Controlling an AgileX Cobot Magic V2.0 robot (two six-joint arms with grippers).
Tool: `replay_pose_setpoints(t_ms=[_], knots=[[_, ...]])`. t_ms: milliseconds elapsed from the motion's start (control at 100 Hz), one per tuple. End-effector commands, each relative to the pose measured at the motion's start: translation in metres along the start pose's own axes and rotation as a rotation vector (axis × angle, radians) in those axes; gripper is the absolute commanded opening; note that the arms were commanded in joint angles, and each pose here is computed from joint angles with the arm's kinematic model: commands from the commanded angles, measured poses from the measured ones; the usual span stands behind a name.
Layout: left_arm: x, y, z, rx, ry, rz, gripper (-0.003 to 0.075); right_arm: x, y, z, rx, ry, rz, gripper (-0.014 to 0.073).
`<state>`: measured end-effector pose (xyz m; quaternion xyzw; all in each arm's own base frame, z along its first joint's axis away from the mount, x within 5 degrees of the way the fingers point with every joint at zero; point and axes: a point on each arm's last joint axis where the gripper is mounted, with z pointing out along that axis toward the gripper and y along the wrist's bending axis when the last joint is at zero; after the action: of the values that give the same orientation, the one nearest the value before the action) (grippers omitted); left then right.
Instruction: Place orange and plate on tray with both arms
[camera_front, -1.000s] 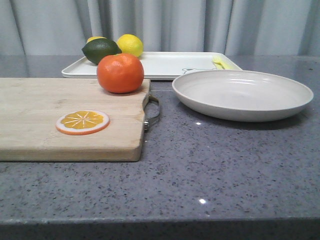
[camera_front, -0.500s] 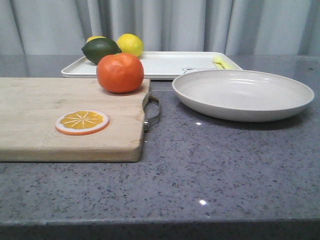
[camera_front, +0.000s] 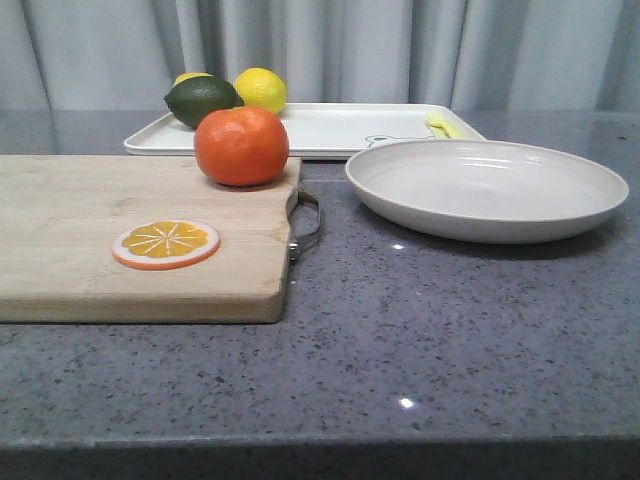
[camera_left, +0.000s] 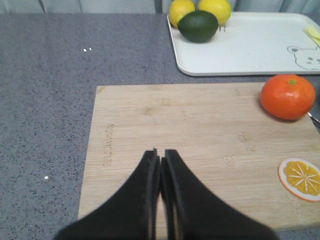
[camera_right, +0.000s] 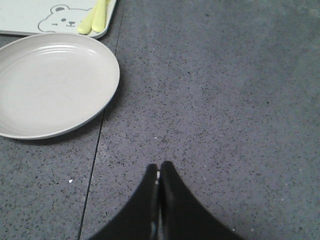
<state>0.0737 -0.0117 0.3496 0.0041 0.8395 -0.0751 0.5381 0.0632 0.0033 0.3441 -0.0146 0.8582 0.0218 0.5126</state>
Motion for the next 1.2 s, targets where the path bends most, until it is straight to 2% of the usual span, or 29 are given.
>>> replay_pose_setpoints(t_ms=[0,150,420,490,580,670,760,870,940,1000,1190], knots=[[-0.027,-0.005,0.003,0.035,0.003,-0.018,-0.002,-0.023,0.0,0.003,0.007,-0.042,-0.019,-0.0102],[-0.041,-0.007,0.016,0.055,0.051,0.002,-0.002,-0.03,0.001,0.01,0.005,-0.071,-0.019,-0.0102],[-0.041,-0.006,0.031,0.055,0.106,0.009,-0.002,-0.031,0.001,0.01,0.004,-0.075,-0.018,-0.0089],[-0.041,-0.006,0.031,0.062,0.105,0.035,-0.0019,-0.03,0.001,0.01,0.003,-0.069,-0.018,-0.0024],[-0.041,-0.009,0.03,0.087,0.109,0.056,-0.0008,-0.03,0.001,0.01,0.003,-0.068,-0.018,0.0148],[-0.04,-0.012,0.03,0.123,0.115,0.068,0.0071,-0.03,0.001,0.01,0.003,-0.069,-0.018,0.0363],[-0.04,-0.013,0.03,0.138,0.112,0.067,0.0229,-0.031,0.001,0.01,0.003,-0.072,-0.018,0.051],[-0.04,-0.013,0.03,0.138,0.11,0.067,0.0495,-0.031,0.001,0.01,0.003,-0.072,-0.018,0.0541],[-0.041,-0.013,0.03,0.136,0.103,0.067,0.0606,-0.031,0.001,0.01,0.003,-0.072,-0.018,0.054],[-0.041,-0.013,0.03,0.136,0.104,0.067,0.0635,-0.031,0.001,0.01,0.003,-0.072,-0.018,0.054],[-0.046,-0.015,0.031,0.155,0.045,0.039,0.06,-0.031,0.001,0.01,0.003,-0.072,-0.018,0.054]])
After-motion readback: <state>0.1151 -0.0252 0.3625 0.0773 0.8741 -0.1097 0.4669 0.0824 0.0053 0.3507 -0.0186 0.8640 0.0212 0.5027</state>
